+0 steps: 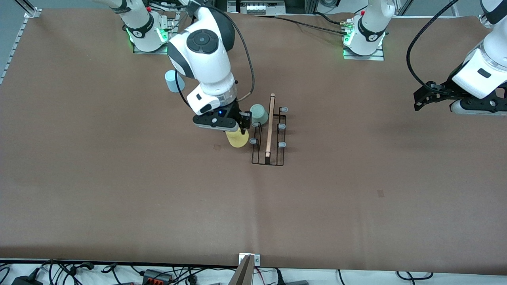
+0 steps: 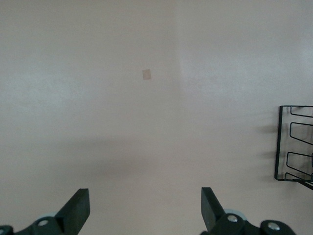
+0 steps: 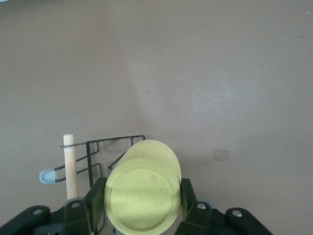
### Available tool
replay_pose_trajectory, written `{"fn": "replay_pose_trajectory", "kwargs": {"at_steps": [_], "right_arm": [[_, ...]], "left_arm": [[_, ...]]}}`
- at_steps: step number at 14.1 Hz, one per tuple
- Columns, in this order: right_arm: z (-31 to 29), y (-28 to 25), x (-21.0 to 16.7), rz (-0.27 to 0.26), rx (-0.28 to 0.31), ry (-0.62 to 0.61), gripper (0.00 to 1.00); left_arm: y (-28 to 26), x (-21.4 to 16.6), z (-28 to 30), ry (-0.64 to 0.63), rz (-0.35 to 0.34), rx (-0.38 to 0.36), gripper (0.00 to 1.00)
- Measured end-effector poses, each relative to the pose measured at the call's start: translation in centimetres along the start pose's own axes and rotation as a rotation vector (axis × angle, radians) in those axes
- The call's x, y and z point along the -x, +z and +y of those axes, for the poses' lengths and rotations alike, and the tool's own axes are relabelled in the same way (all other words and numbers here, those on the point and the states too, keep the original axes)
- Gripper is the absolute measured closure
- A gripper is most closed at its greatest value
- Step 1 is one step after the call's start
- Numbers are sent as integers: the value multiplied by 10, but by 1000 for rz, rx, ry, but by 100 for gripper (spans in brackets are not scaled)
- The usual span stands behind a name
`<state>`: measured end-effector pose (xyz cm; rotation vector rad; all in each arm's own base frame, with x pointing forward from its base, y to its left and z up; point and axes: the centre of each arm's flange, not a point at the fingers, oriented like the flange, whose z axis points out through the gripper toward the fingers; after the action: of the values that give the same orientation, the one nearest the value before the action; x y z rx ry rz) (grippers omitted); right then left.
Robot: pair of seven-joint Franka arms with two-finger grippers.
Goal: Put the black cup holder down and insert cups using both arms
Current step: 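Lower the yellow cup onto a rack peg and open the right gripper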
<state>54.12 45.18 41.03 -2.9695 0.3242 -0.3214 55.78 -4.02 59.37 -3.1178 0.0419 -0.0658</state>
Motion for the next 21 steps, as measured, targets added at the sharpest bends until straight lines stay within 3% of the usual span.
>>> {"fn": "replay_pose_trajectory", "kwargs": {"at_steps": [16,20,21], "right_arm": [[-30,53,24,-8,-31,-29,35],[-29,51,20,0,-29,-27,1],[-25,48,13,5,-22,-19,0]], "left_arm": [[0,0,0,0,0,0,0],[0,0,0,0,0,0,0],[0,0,0,0,0,0,0]]}}
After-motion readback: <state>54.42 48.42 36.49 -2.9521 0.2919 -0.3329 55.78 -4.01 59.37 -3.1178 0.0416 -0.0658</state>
